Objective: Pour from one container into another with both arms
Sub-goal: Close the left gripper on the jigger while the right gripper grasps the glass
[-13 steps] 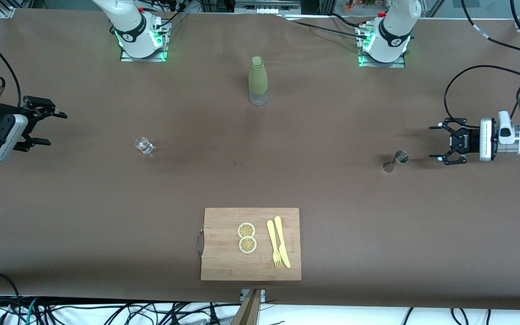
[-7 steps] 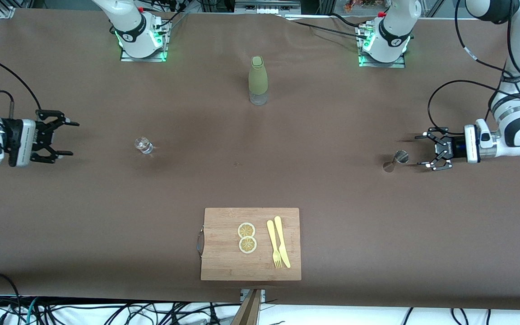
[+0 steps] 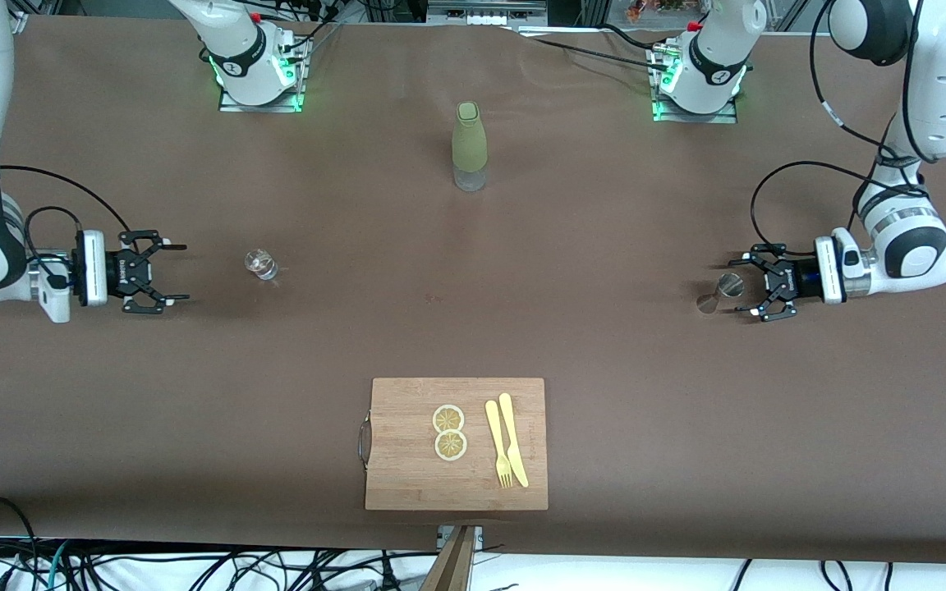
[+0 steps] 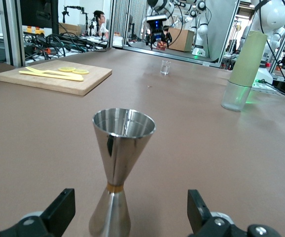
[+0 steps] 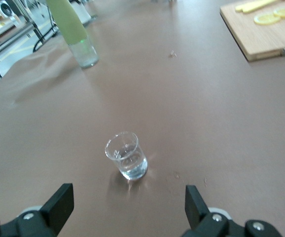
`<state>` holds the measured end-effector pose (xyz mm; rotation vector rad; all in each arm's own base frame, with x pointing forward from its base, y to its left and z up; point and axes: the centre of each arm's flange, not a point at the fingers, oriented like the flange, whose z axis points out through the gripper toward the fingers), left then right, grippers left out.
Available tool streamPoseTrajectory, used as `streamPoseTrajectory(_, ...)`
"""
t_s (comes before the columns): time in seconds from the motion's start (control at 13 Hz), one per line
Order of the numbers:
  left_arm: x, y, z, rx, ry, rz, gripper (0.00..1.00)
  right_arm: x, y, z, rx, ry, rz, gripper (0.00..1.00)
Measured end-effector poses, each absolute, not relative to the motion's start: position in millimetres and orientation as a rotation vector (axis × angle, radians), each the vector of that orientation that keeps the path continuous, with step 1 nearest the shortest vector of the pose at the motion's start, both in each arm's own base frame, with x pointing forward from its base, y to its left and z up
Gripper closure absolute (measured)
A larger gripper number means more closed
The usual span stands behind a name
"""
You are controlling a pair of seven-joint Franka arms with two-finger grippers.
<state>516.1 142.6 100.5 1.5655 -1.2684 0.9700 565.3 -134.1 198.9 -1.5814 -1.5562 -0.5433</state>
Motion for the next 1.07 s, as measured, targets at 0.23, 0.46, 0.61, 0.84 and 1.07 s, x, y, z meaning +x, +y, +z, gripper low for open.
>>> streamPoseTrajectory(0.23,518.1,125.6,88.8,1.541,-1.268,0.997,0.0,549.3,-133.8,147.7,-1.481,-1.533,-0.676,0.0)
streamPoseTrajectory(0.46,516.5,120.8,81.6,1.527,-1.28,1.006,0.0,536.3,-127.0,116.7,-1.388,-1.519,-0.772,0.0)
streamPoseTrajectory(0.61,516.4,120.8,81.3,1.522,-1.289,1.012,0.03,529.8,-119.4,97.8,-1.351,-1.501,-0.821,0.0)
streamPoseTrajectory(0.84,516.3,120.9,81.4,1.518,-1.293,1.017,0.11,526.9,-102.7,80.2,-1.315,-1.473,-0.856,0.0)
streamPoseTrajectory(1.07,515.9,121.1,81.9,1.511,-1.295,1.022,0.26,524.8,-83.2,67.6,-1.276,-1.457,-0.862,0.0)
